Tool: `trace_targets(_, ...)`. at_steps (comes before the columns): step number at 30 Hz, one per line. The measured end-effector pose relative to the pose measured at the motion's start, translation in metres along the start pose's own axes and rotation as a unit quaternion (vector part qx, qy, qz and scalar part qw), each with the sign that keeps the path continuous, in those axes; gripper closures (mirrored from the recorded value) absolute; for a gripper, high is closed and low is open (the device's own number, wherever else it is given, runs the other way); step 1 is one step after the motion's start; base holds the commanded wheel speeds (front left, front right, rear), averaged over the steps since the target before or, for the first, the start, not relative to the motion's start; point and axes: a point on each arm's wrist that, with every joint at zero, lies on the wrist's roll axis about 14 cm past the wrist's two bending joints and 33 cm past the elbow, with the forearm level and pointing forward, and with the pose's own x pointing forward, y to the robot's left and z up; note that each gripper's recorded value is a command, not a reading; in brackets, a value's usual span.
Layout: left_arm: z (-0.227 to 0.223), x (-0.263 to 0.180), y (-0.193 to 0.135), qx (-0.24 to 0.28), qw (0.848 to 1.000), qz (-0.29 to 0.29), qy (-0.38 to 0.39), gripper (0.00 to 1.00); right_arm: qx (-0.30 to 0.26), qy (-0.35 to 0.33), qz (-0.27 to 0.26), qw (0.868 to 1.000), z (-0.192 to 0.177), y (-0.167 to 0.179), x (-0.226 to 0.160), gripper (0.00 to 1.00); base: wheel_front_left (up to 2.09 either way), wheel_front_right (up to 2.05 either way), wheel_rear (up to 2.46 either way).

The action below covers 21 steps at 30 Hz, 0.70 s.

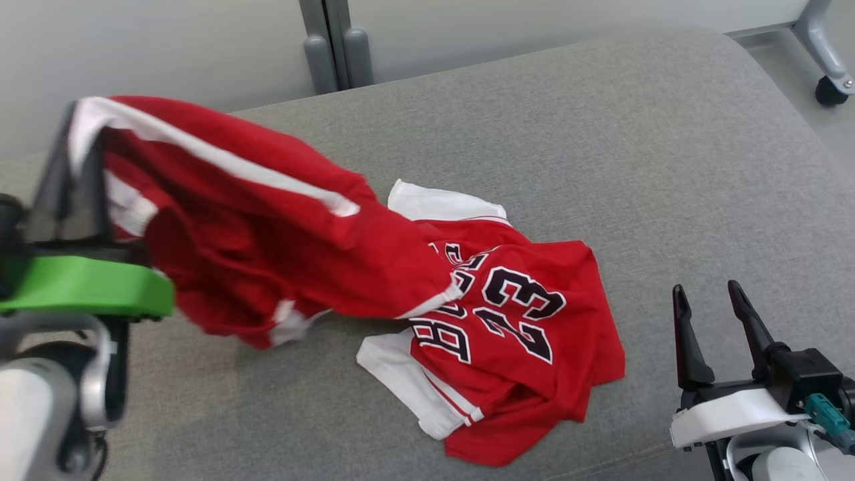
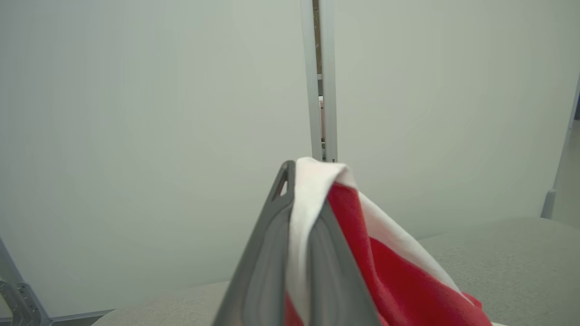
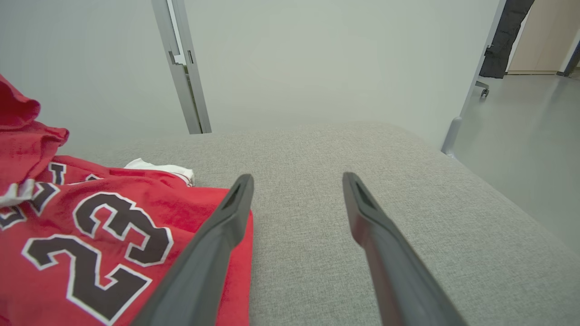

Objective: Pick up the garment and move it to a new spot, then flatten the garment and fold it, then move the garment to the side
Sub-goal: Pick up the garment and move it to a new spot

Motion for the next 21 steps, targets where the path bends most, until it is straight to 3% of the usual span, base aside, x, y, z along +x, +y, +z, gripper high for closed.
trace_targets(5, 0.021, -0.010, 0.086, 0.039, 0.994, 0.099, -0.001, 1.00, 0.000, 0.002, 0.019, 1.000, -0.002, 0.012, 0.006, 0.00, 0.00, 0.00, 0.00)
trace_targets(9, 0.011, -0.023, 0.150, 0.061, 0.982, 0.171, 0.041, 1.00, 0.006, 0.005, 0.033, 0.999, -0.005, 0.022, 0.012, 0.00, 0.00, 0.00, 0.00)
trace_targets(10, 0.006, -0.028, 0.165, 0.073, 0.978, 0.188, 0.057, 0.95, 0.006, 0.009, 0.037, 0.999, -0.008, 0.024, 0.014, 0.00, 0.00, 0.00, 0.00)
trace_targets(11, 0.000, -0.032, 0.176, 0.072, 0.974, 0.200, 0.072, 1.00, 0.002, 0.014, 0.042, 0.999, -0.011, 0.027, 0.014, 0.00, 0.00, 0.00, 0.00)
trace_targets(15, -0.026, -0.053, 0.225, 0.084, 0.952, 0.263, 0.128, 1.00, 0.002, 0.024, 0.063, 0.998, -0.018, 0.041, 0.020, 0.00, 0.00, 0.00, 0.00)
trace_targets(21, -0.029, -0.066, 0.280, 0.103, 0.926, 0.331, 0.151, 1.00, 0.003, 0.026, 0.068, 0.997, -0.020, 0.045, 0.022, 0.00, 0.00, 0.00, 0.00)
